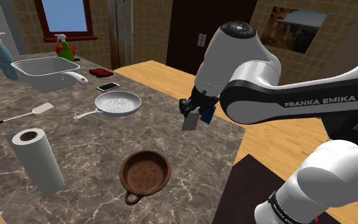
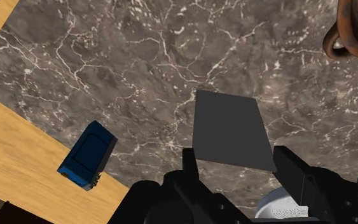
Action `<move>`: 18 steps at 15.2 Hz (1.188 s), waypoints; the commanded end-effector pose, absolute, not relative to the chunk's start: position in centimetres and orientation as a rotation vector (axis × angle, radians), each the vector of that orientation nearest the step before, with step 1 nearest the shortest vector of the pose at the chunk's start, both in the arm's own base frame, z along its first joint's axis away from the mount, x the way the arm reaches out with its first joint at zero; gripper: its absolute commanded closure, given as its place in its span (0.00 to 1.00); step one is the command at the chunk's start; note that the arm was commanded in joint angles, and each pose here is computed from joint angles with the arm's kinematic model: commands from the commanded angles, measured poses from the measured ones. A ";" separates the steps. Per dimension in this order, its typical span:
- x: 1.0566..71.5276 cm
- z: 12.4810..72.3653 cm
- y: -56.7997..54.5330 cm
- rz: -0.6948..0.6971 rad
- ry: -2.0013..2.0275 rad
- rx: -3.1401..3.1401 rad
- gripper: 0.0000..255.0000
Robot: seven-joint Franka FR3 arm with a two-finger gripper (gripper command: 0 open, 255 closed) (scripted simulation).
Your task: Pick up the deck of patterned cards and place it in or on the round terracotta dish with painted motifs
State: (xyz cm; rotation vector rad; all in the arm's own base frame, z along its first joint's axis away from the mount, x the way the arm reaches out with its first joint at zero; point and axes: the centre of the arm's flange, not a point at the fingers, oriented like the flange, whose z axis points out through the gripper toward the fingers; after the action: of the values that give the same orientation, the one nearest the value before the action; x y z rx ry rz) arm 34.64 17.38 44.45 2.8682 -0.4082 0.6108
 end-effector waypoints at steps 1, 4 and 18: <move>34.4 45.2 18.7 0.610 -0.408 2.868 1.00; 33.9 46.0 22.5 0.610 -0.408 2.868 1.00; 31.5 49.0 38.5 0.610 -0.408 2.868 1.00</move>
State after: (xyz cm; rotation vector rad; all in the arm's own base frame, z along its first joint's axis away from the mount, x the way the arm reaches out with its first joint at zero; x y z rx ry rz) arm 31.59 37.96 49.20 2.8679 -0.4064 0.6103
